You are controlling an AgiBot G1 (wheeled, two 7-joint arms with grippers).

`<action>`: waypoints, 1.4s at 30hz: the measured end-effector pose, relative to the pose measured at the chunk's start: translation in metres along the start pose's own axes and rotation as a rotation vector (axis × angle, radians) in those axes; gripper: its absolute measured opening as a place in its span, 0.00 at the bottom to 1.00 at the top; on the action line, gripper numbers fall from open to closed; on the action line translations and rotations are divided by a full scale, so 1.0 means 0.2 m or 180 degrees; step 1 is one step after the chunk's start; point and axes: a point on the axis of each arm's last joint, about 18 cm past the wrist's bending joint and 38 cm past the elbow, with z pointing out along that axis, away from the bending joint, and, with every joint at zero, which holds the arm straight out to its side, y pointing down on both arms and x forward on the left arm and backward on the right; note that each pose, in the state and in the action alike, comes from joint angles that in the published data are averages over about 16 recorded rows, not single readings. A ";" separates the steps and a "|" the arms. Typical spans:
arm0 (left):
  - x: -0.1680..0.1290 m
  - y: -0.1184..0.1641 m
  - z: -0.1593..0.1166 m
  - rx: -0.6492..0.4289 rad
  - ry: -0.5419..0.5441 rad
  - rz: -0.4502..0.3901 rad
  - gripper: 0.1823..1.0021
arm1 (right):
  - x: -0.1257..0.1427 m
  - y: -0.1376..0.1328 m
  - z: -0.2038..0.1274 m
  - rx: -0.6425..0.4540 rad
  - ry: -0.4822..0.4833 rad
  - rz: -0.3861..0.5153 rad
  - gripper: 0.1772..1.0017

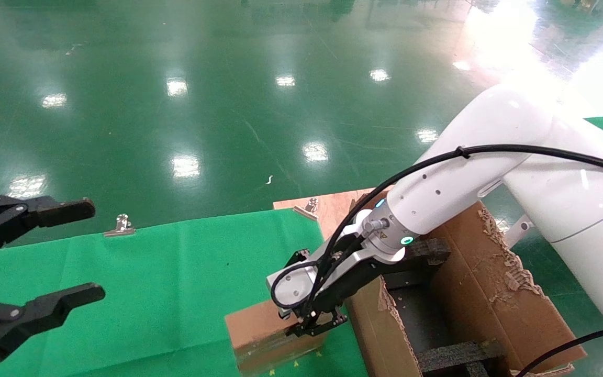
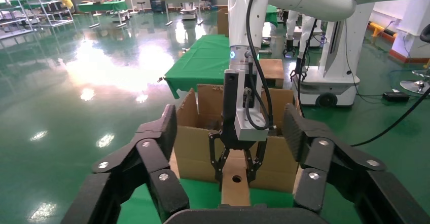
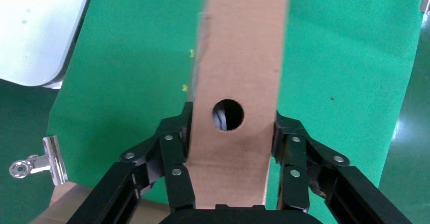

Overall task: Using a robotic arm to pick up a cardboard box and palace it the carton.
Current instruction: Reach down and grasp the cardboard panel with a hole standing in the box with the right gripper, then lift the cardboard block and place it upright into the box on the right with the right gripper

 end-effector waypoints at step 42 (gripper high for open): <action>0.00 0.00 0.00 0.0000 0.0000 0.0000 1.00 | -0.07 0.38 -1.27 0.0040 0.1557 0.2068 0.17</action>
